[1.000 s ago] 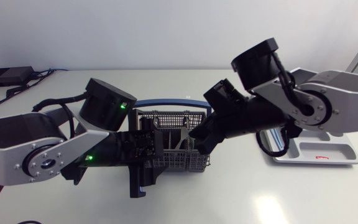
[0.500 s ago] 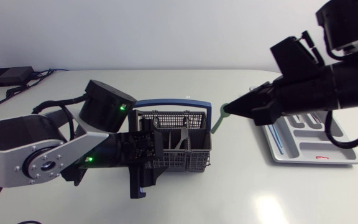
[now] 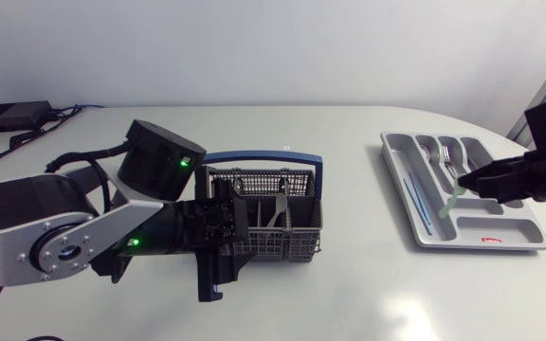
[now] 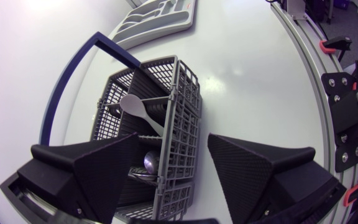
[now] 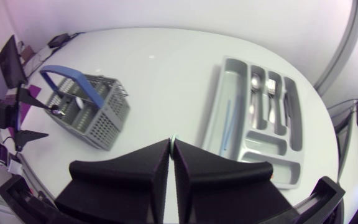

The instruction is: Unload the cutlery basket into the drawer organizer.

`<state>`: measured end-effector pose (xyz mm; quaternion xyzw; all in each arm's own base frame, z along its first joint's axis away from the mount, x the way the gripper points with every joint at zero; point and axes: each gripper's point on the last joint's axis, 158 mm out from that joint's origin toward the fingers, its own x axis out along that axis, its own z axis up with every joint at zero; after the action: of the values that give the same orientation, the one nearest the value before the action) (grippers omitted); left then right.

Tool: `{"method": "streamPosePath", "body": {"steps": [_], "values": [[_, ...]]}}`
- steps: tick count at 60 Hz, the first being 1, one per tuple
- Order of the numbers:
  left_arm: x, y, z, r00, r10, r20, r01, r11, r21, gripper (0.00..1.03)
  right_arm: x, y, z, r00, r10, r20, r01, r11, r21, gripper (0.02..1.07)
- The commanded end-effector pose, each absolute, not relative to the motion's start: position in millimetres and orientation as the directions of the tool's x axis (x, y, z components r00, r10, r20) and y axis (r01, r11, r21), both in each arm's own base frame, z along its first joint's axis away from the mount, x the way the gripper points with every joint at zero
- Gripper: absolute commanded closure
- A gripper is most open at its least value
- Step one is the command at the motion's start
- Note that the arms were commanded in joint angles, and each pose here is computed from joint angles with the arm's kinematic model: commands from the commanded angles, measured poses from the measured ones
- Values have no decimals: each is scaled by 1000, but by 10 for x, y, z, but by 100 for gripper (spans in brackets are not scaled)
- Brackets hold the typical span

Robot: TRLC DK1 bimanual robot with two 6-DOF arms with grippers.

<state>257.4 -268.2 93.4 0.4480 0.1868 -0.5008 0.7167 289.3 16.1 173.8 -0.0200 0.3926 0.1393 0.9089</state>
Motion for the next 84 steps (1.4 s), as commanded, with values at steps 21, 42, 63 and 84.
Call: {"method": "streamPosePath", "body": {"steps": [21,42,63,84], "values": [[2543,-2689,915,433,-532,-728,890,124,439,25,3012,-1208,975,621,-83,-780,-22,992,-124,97],[2565,-2558,932,450,-513,-731,887,164,431,25,3121,-1699,447,551,-219,-805,50,972,-230,97],[2646,-2336,955,482,-491,-725,875,236,422,25,3214,-1576,98,523,-270,-809,12,951,-309,81],[2768,-2014,1064,507,-479,-717,860,337,383,25,3233,-1489,157,537,-270,-799,0,947,-320,37]]}}
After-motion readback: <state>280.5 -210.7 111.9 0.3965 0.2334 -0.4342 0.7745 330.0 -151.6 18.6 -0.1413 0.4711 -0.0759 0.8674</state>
